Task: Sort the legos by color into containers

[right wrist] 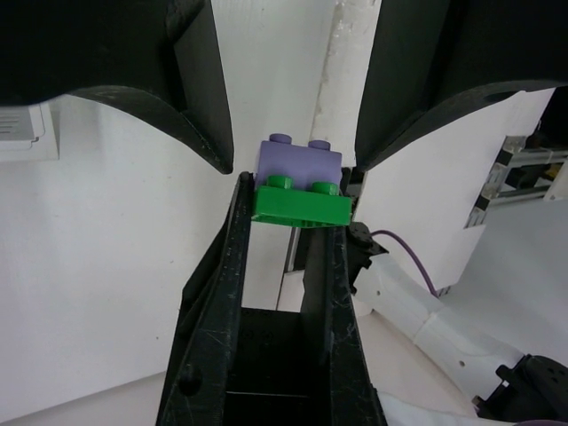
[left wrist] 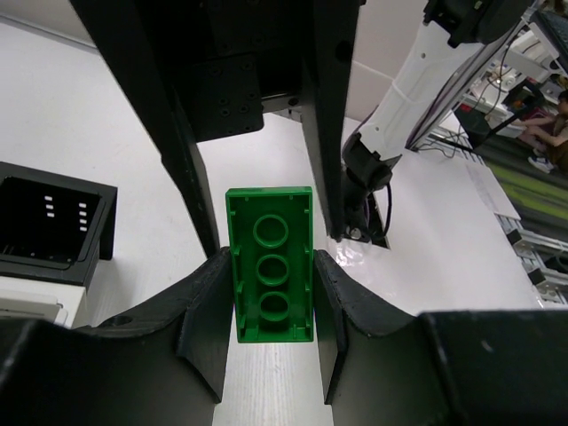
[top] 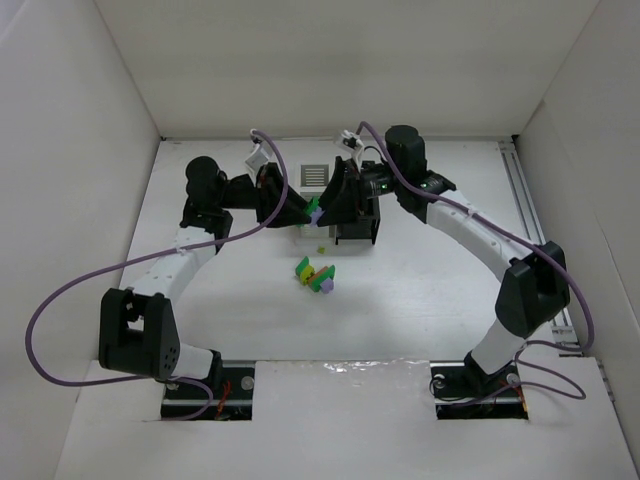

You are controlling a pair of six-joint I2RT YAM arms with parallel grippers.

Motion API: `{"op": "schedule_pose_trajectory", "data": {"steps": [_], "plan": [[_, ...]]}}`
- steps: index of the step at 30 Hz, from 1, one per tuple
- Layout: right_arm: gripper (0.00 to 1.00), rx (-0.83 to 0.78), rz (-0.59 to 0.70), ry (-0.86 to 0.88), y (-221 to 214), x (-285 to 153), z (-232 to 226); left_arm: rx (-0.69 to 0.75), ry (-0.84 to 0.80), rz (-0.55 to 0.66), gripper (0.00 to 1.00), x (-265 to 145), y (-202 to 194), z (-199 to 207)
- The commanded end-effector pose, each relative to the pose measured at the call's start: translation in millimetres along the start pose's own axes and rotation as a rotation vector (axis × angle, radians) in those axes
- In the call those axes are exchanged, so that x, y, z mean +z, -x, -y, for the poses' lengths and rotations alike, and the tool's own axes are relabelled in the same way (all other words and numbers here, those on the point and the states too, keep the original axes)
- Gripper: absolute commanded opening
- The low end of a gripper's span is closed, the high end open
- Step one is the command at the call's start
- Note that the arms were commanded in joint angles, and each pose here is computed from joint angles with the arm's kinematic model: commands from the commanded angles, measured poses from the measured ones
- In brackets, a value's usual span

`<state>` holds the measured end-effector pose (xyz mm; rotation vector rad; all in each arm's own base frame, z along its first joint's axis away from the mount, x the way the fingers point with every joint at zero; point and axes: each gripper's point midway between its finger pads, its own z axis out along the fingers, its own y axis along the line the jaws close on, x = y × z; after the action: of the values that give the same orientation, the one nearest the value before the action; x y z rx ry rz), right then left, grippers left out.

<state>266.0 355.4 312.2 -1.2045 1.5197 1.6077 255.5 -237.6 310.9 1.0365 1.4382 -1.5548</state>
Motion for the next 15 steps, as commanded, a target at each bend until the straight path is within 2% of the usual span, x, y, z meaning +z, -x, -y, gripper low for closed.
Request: {"op": "schedule_pose_trajectory", "data": {"steps": [1, 6, 10, 11, 12, 14, 15], "plan": [[0.62, -0.081, 0.012, 0.05, 18.6, 7.1, -20.0, 0.066, 0.018, 0.002, 0.0, 0.7, 0.2, 0.9], [0.62, -0.081, 0.011, 0.048, 18.2, 10.2, -20.8, 0.08, 0.043, 0.008, 0.0, 1.0, 2.6, -4.6], [0.55, -0.09, 0.014, 0.049, 21.3, 10.1, -22.0, 0.077, 0.059, -0.001, 0.0, 0.4, -1.8, -9.5], [0.51, -0.081, 0.011, 0.049, 19.0, 11.1, -18.8, 0.098, 0.063, -0.002, 0.0, 3.2, 3.3, -9.2], [0.48, -0.081, 0.011, 0.049, 19.0, 11.1, -18.7, 0.055, 0.084, -0.014, 0.0, 2.4, -1.6, -12.7], [0.39, -0.082, 0.008, 0.057, 18.0, 14.1, -21.4, 0.195, 0.098, -0.048, 0.0, 6.9, 7.5, -15.3], [0.36, -0.082, 0.008, 0.057, 18.0, 14.1, -21.4, 0.098, 0.096, -0.106, 0.0, 11.1, -12.7, -14.0]]}}
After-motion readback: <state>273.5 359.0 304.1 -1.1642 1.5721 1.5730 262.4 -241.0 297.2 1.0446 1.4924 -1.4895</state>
